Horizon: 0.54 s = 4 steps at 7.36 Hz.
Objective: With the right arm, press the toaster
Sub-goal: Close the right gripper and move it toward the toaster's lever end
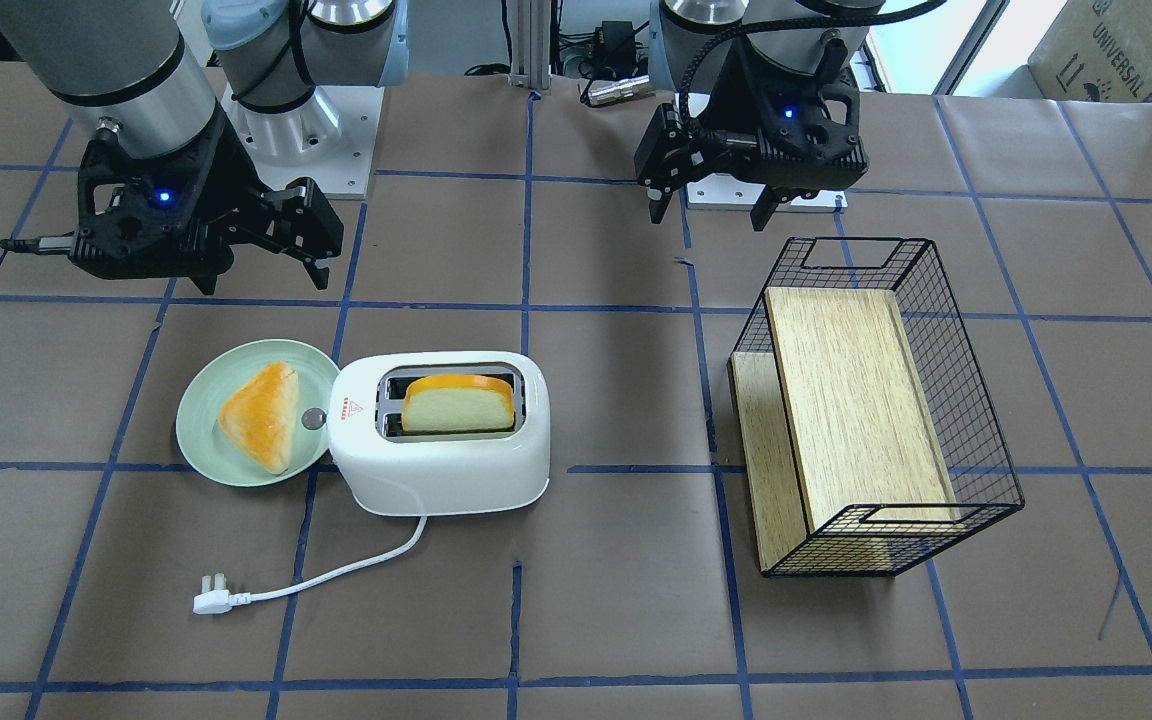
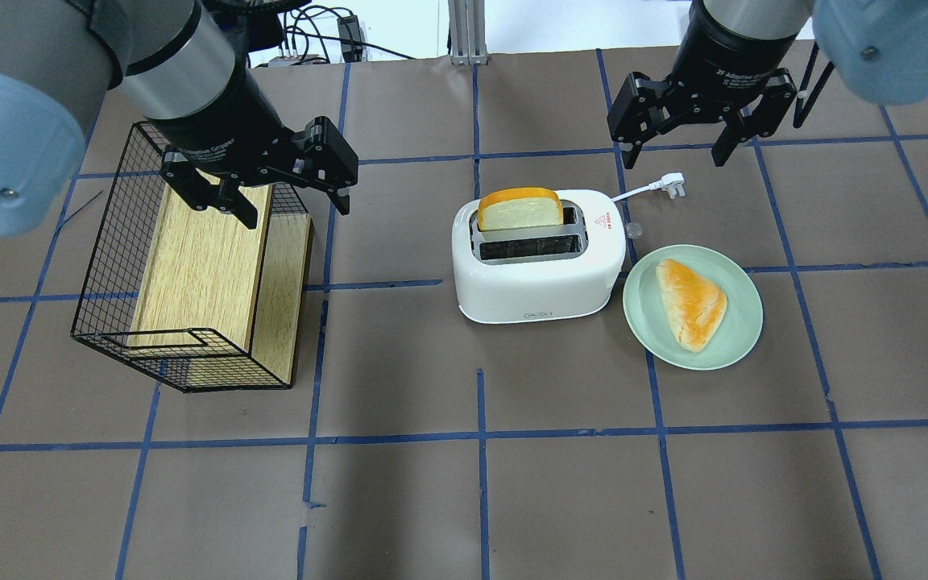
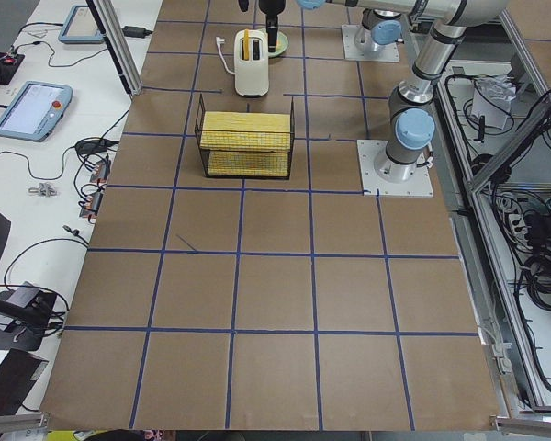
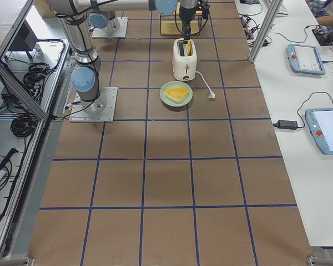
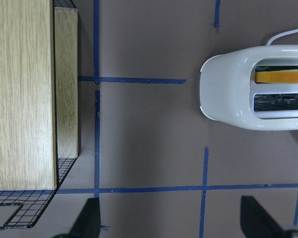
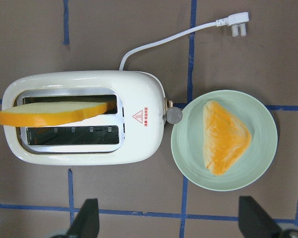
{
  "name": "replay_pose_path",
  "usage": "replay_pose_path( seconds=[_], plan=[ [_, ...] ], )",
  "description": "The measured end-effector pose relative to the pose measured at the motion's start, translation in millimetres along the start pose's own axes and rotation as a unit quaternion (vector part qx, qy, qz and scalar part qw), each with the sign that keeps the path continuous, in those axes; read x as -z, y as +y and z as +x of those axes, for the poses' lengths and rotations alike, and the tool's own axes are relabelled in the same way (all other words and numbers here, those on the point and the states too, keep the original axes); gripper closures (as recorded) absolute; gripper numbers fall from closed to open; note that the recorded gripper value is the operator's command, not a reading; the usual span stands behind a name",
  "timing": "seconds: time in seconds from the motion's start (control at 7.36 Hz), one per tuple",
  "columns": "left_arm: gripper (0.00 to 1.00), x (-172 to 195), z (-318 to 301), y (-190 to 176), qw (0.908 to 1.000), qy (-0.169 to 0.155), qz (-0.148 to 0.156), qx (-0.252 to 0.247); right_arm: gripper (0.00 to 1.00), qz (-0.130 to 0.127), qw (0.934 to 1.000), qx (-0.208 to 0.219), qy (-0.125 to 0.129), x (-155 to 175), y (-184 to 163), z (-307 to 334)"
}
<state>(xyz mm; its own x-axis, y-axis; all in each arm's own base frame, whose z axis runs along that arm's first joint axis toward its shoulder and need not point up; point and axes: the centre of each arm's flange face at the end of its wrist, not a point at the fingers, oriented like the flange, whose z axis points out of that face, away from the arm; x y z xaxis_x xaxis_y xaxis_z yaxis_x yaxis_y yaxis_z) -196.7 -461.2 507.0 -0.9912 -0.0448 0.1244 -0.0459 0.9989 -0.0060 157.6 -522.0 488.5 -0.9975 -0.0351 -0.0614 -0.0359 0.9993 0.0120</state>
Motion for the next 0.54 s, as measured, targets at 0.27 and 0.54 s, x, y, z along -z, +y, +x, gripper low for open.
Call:
replay_pose_path(
  seconds=[0.27, 0.54],
  plan=[
    [0.00, 0.1, 0.0, 0.0, 1.0000, 0.000, 0.000, 0.000, 0.53, -0.005, 0.9984, 0.056, -0.001, -4.6, -1.0, -1.2],
    [0.00, -0.1, 0.0, 0.0, 1.0000, 0.000, 0.000, 0.000, 0.76, -0.008, 0.9913, 0.132, -0.003, -11.2, -0.5, -3.1]
  ],
)
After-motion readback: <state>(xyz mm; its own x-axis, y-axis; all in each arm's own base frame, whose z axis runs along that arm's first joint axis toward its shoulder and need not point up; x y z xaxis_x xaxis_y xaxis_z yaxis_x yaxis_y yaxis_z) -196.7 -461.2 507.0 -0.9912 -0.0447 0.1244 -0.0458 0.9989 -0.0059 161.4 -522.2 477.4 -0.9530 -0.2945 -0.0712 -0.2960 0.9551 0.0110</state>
